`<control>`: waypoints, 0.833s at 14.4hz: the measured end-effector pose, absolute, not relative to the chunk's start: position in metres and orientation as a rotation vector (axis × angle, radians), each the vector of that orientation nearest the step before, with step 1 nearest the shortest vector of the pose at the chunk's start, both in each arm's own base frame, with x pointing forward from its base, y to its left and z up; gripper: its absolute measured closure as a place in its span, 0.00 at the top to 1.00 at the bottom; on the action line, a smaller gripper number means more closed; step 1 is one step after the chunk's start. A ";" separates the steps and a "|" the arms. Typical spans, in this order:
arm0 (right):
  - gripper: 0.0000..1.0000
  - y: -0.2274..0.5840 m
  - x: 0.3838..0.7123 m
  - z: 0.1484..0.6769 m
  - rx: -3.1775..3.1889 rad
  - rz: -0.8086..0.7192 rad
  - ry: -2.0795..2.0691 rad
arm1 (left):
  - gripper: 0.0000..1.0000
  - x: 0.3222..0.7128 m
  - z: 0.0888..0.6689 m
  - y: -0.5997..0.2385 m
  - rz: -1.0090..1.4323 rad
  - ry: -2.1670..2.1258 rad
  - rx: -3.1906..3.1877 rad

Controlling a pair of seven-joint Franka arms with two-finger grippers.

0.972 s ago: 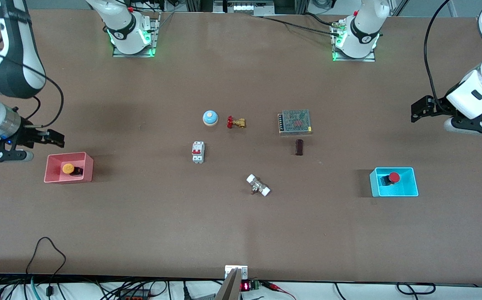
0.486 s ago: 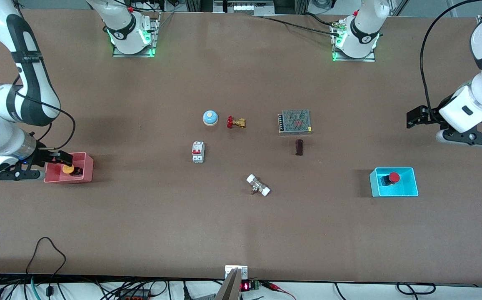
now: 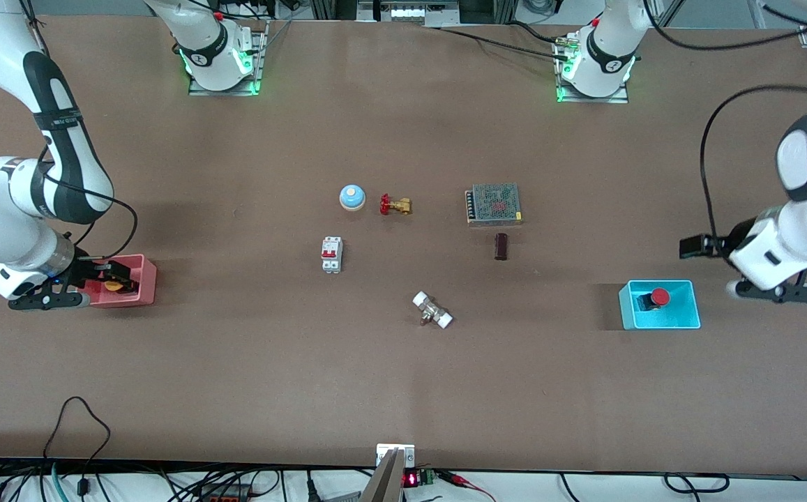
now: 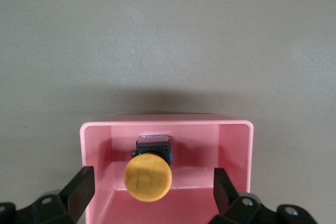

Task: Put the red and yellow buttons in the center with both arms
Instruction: 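Grasp the yellow button with the right gripper while the left gripper grasps the red button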

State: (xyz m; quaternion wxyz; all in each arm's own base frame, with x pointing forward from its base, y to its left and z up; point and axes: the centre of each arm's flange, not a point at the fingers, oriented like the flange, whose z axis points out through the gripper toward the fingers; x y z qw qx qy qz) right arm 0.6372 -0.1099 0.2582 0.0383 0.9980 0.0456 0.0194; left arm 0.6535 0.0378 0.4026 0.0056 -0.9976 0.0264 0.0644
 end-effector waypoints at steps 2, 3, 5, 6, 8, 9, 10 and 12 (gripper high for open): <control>1.00 -0.110 0.638 0.250 3.063 0.062 0.141 | 1.00 0.667 0.358 0.044 0.187 0.073 -3.123; 1.00 -0.110 0.638 0.246 3.064 0.063 0.142 | 1.00 0.671 0.340 0.046 0.182 0.069 -3.123; 1.00 -0.110 0.638 0.240 3.066 0.058 0.143 | 1.00 0.678 0.311 0.049 0.144 0.064 -3.123; 1.00 -0.109 0.638 0.236 3.067 0.064 0.144 | 1.00 0.679 0.298 0.050 0.111 0.063 -3.123; 1.00 -0.110 0.638 0.229 3.069 0.067 0.143 | 1.00 0.676 0.269 0.051 0.028 0.062 -3.121; 1.00 -0.111 0.638 0.225 3.070 0.064 0.141 | 1.00 0.671 0.254 0.051 -0.006 0.063 -3.120; 1.00 -0.112 0.637 0.223 3.071 0.061 0.139 | 1.00 0.664 0.240 0.051 -0.035 0.063 -3.118; 0.98 -0.113 0.637 0.221 3.071 0.058 0.137 | 1.00 0.651 0.219 0.050 -0.073 0.064 -3.117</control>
